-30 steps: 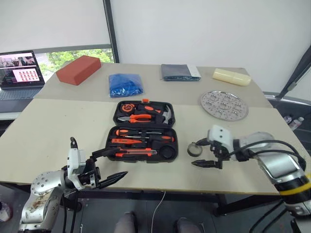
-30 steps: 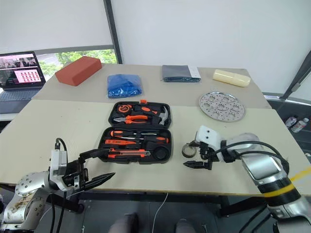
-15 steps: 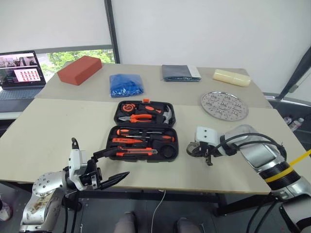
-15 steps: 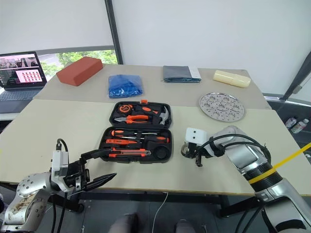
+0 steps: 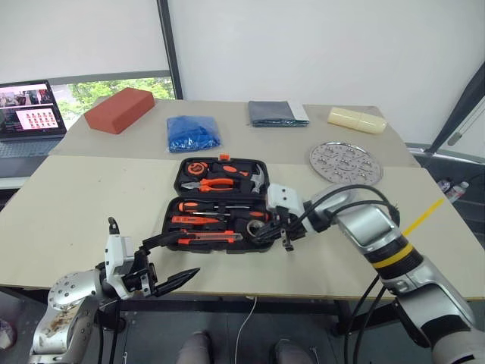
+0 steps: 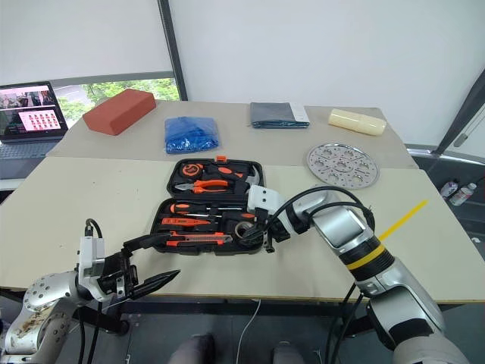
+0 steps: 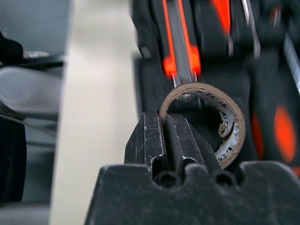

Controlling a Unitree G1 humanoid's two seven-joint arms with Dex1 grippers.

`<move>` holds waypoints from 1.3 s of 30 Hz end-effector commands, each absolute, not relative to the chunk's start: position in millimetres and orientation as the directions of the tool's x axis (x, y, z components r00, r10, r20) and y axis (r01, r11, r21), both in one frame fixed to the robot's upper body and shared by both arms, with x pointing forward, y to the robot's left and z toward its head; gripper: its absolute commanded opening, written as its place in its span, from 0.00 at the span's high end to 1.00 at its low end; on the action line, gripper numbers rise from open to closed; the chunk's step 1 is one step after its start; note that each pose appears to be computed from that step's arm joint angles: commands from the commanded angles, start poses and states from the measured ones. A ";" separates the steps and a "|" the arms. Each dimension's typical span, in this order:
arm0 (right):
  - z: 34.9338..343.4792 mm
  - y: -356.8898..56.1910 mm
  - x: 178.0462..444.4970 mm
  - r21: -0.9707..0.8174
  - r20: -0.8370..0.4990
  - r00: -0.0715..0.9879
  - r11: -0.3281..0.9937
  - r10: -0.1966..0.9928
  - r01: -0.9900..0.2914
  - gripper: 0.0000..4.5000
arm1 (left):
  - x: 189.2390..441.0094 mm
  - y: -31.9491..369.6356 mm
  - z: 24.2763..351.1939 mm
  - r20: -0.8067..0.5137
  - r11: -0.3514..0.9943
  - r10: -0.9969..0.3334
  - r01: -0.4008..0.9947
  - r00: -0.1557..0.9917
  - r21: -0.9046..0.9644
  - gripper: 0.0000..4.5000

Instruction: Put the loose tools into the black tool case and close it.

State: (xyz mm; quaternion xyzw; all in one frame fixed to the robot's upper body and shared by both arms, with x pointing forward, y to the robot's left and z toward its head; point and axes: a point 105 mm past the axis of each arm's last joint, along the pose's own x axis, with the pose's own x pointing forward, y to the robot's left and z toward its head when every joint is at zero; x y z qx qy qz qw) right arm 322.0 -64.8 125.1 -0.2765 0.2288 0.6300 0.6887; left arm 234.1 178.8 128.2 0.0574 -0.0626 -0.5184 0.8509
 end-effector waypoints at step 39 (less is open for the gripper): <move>123.9 -88.5 428.0 -0.384 -0.332 0.569 0.443 0.753 -0.810 0.99 | 397.3 229.4 115.9 -0.229 0.763 -0.614 0.642 0.755 0.069 1.00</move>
